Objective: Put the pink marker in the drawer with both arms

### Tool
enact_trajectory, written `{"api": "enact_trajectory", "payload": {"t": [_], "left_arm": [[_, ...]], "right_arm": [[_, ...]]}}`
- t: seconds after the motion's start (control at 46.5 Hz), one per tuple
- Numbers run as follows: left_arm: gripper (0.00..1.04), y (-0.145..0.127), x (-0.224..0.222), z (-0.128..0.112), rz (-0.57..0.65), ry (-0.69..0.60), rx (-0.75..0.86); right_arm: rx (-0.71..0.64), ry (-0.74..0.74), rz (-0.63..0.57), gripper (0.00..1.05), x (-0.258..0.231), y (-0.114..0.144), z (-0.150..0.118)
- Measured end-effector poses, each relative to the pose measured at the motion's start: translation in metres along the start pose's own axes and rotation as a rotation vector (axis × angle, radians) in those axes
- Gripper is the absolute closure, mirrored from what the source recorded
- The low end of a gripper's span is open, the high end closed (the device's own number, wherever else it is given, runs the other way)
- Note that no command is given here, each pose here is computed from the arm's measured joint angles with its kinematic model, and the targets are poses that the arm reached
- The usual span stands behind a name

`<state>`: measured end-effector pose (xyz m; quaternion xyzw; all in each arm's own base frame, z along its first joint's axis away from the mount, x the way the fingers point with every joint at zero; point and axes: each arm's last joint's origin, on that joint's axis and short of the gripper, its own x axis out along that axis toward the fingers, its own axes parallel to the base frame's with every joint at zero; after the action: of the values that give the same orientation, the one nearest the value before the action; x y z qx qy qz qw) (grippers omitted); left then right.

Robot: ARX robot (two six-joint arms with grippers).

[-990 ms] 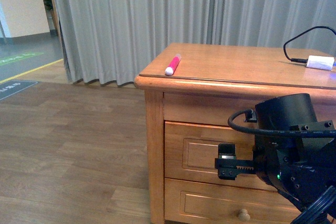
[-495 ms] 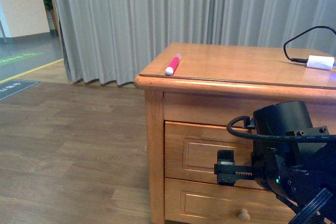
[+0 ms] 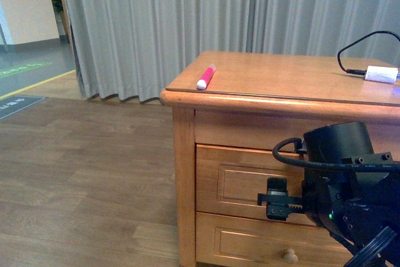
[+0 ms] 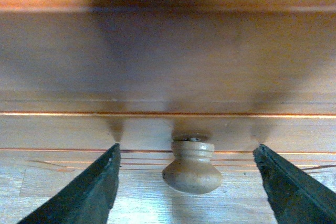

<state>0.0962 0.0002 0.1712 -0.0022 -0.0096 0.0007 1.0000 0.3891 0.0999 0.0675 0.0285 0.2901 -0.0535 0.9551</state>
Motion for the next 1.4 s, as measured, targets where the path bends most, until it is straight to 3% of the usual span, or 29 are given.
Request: {"api": "enact_trajectory", "payload": {"t": [0.215,0.323,0.71,1.399], "left_arm": [[0.06,0.0,0.0,0.0,0.0,0.0,0.0],[0.06,0.0,0.0,0.0,0.0,0.0,0.0],[0.06,0.0,0.0,0.0,0.0,0.0,0.0],[0.06,0.0,0.0,0.0,0.0,0.0,0.0]], "right_arm": [[-0.001,0.006,0.001,0.68,0.001,-0.001,0.0],[-0.006,0.026,0.006,0.81,0.0,-0.002,-0.002],[0.015,0.102,0.047,0.81,-0.014,-0.007,0.0],[-0.044,0.284,0.154,0.82,-0.111,-0.027,-0.044]]}}
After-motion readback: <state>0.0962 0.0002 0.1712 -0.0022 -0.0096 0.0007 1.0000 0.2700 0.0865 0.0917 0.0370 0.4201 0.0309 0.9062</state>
